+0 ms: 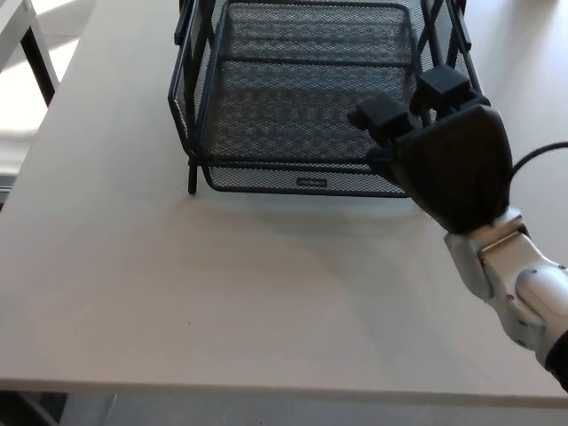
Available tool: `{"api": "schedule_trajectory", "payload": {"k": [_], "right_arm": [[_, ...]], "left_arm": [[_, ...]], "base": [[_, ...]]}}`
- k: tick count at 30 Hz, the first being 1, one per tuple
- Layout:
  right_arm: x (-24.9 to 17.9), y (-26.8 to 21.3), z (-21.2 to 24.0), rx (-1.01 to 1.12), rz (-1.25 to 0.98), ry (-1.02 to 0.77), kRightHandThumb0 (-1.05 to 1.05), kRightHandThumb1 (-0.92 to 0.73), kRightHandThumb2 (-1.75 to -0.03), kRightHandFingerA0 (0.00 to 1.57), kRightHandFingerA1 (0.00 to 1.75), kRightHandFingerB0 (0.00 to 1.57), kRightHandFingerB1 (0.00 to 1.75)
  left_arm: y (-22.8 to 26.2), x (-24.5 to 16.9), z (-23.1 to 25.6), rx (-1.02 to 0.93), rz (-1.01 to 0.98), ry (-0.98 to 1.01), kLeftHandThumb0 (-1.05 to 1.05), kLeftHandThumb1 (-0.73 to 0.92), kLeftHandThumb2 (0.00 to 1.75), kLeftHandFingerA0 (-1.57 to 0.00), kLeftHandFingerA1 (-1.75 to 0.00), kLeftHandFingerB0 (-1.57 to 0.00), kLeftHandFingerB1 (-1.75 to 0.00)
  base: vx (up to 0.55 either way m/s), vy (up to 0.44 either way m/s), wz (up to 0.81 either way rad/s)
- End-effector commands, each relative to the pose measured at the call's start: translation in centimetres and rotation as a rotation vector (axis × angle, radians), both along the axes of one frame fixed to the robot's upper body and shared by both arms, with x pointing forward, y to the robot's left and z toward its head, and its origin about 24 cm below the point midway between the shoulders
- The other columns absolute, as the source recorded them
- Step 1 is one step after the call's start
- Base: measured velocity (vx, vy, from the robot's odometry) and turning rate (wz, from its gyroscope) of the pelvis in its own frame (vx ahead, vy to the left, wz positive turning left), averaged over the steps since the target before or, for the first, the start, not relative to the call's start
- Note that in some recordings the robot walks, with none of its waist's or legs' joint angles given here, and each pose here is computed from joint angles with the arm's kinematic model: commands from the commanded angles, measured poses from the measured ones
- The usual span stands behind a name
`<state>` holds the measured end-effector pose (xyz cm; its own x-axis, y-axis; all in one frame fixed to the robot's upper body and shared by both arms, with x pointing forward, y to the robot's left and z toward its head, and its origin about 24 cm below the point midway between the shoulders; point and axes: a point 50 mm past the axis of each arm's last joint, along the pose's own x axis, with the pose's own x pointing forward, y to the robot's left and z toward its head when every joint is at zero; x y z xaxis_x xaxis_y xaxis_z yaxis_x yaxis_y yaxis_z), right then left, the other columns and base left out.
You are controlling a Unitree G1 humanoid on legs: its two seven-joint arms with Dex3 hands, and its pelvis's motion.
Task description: The robot uses its right hand to grab the drawer kept on the middle of the desk and pull it out towards the robot
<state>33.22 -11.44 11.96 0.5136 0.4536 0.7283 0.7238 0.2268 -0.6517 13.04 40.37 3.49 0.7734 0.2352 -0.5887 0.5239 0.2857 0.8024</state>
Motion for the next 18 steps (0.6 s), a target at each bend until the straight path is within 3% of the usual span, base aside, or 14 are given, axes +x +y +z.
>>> {"api": "schedule_trajectory", "payload": {"k": [1,12,18], "right_arm": [[-2.9,-2.0,-0.8,-0.017,0.098,-0.115,-0.48,-0.53,-0.56,0.91,1.10,0.93,0.68],[-6.3,-3.9,-0.4,0.008,0.127,-0.125,-0.47,-0.56,-0.57,0.95,0.93,0.95,0.65],[-6.4,-3.9,-0.6,0.007,0.115,-0.118,-0.48,-0.53,-0.56,0.98,0.95,0.98,0.62]], "left_arm": [[0.4,0.0,0.3,0.033,-0.026,0.009,-0.46,0.57,0.56,-0.65,-0.93,-0.66,-0.64],[0.5,0.0,0.3,0.026,-0.030,0.005,-0.48,0.57,0.56,-0.67,-0.92,-0.68,-0.62],[0.6,-0.1,0.0,0.019,-0.020,0.013,-0.46,0.57,0.57,-0.66,-0.91,-0.66,-0.62]], "base": [[0.00,0.000,0.00],[0.00,0.000,0.00],[0.00,0.000,0.00]]}}
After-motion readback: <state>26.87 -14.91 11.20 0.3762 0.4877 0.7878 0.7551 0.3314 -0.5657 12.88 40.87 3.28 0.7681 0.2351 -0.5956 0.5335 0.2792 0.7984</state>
